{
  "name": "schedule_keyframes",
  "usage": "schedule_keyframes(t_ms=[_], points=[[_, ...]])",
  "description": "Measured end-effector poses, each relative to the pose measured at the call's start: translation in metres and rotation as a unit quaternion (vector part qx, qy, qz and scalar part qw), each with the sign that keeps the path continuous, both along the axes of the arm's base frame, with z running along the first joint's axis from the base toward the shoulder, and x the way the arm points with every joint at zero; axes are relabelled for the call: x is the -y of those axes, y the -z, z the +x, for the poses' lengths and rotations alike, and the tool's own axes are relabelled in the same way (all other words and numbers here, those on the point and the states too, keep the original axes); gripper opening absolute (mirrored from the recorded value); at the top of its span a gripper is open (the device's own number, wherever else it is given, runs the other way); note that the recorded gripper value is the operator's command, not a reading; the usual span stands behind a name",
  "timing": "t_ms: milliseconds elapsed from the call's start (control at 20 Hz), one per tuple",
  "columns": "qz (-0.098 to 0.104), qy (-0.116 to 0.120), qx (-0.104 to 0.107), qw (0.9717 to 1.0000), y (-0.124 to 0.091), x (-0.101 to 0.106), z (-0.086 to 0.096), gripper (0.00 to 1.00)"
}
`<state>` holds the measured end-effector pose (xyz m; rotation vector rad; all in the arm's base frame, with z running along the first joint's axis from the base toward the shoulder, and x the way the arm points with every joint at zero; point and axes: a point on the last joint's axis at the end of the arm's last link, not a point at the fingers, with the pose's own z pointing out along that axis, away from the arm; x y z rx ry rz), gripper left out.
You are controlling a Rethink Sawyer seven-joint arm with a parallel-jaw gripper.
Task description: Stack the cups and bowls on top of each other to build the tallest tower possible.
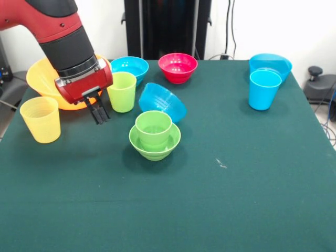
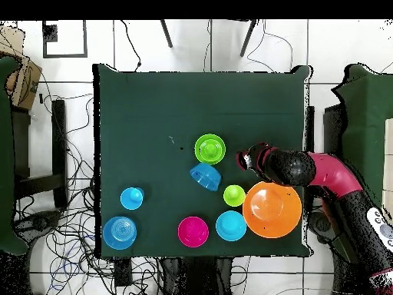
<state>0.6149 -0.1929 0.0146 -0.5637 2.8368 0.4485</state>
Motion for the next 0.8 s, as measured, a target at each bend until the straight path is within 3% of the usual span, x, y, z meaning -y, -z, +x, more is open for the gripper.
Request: schedule_keyframes(t_ms=[550,800], points=[[0.002,-0.004,0.007,1.0,-0.005,-0.003,0.003,0.0],[0.009,-0.01,0.019,0.9997,-0.022,-0.004,-0.001,0.0]])
